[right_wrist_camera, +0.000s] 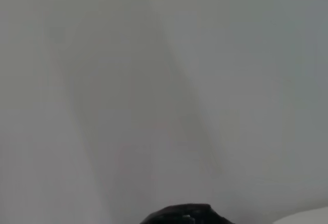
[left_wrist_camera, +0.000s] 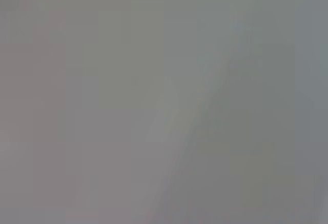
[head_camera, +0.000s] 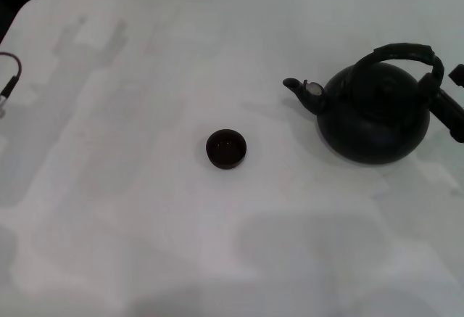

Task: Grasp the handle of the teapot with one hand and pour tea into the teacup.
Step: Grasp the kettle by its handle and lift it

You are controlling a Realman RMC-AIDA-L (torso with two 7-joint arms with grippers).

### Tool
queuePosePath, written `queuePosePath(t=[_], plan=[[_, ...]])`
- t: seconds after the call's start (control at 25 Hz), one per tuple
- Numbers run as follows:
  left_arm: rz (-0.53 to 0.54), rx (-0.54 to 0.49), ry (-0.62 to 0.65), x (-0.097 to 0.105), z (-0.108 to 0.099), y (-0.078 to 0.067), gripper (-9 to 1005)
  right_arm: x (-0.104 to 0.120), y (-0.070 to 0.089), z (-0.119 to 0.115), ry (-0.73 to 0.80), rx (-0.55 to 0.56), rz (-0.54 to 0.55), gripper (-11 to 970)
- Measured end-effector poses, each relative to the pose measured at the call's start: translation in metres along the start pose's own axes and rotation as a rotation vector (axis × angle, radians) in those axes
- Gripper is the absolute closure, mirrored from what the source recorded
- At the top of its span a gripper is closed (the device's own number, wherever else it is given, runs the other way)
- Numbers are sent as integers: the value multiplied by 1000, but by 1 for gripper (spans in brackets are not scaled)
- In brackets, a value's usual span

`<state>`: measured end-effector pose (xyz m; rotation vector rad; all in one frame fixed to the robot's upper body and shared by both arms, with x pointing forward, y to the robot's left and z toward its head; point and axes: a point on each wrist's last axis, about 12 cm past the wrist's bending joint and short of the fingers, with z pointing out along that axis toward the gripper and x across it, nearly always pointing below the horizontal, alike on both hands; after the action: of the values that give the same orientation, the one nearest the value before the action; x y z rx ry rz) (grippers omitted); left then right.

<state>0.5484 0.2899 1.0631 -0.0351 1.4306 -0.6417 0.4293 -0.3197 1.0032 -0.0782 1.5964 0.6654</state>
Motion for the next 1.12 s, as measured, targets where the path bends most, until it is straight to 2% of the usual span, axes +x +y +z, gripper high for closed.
queuePosePath(t=[0.28, 0.72, 0.8, 1.04, 1.12], plan=[[-14, -20, 21, 6, -6, 2, 131, 0, -4, 16, 14, 35, -5, 101], [-30, -57, 23, 8, -10, 7, 130, 4, -5, 20, 33, 65, -9, 195], [-29, -57, 23, 8, -10, 7, 130, 4, -4, 20, 31, 64, -7, 407], [-30, -59, 23, 8, -10, 7, 130, 4, -3, 22, 22, 62, -3, 656], [-30, -59, 23, 8, -10, 7, 130, 3, -2, 23, 16, 58, -2, 688]])
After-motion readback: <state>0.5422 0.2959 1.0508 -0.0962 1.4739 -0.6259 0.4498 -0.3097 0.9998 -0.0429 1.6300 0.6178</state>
